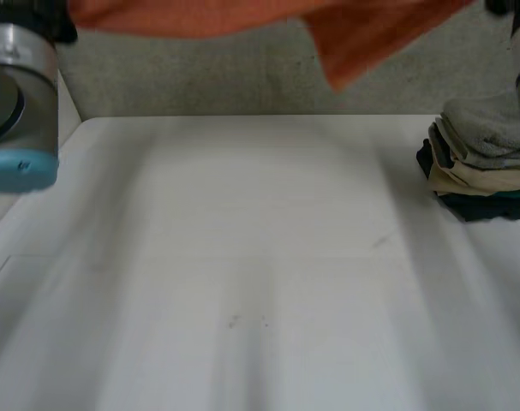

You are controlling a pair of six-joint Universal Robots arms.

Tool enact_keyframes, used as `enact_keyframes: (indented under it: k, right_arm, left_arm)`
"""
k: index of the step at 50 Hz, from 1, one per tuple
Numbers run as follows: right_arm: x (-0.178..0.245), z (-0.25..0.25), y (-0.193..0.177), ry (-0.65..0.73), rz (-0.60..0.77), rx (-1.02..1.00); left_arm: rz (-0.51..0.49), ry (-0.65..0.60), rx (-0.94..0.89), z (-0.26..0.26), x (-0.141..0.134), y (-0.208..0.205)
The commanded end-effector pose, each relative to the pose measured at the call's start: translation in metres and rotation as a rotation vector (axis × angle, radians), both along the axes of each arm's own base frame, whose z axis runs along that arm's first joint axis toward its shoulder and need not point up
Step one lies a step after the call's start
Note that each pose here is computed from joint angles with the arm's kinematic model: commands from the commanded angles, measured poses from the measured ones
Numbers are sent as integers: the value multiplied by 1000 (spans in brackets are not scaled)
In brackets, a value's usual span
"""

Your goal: Fold the laundry.

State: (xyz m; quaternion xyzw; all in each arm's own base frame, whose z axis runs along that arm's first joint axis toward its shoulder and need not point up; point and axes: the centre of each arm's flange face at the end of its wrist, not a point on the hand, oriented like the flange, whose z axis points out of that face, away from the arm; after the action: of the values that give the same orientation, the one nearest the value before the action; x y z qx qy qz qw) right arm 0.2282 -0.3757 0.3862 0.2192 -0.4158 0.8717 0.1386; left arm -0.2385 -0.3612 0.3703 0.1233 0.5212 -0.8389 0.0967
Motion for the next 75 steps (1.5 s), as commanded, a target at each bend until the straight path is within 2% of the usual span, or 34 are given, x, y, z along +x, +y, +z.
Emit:
enact_keyframes:
  k: [1,8,15,18,19,23,29,38,43,51,55,59,63,68,75]
  right_arm:
    - [-8,-53,31,100,27,302]
    - [-13,-63,54,122,44,427]
    - [-12,-79,59,141,53,498]
    - [-11,-95,55,148,54,542]
    - [-9,-119,48,161,57,606]
    - [-4,-157,41,182,62,712]
    - [-4,-187,42,197,61,787]
    - [-8,-197,35,187,34,789]
    - [-13,-194,28,164,-31,744]
    - [-13,-205,23,172,-63,738]
    - [-13,-205,22,164,-60,737]
    - [-14,-202,20,159,-63,729]
    - [-15,-199,19,156,-66,720]
    - [-15,-200,18,158,-66,723]
    - [-15,-201,20,159,-66,732]
  left_arm:
    - [-37,2,239,-44,14,49]
    - [-59,-19,297,-52,19,84]
    - [-99,-39,335,-65,13,86]
    - [-109,-69,423,-99,7,73]
    - [-105,-74,445,-108,6,68]
    - [-92,-103,565,-154,3,50]
    - [-102,-143,682,-203,-5,40]
    - [-111,-135,655,-190,-3,41]
    - [-111,-126,622,-168,8,65]
    - [-256,-158,665,-168,21,120]
    - [-268,-205,712,-182,33,132]
    - [-244,-299,755,-198,47,135]
    - [-270,-382,774,-210,52,137]
    - [-309,-398,813,-223,52,136]
    - [-294,-385,821,-233,57,123]
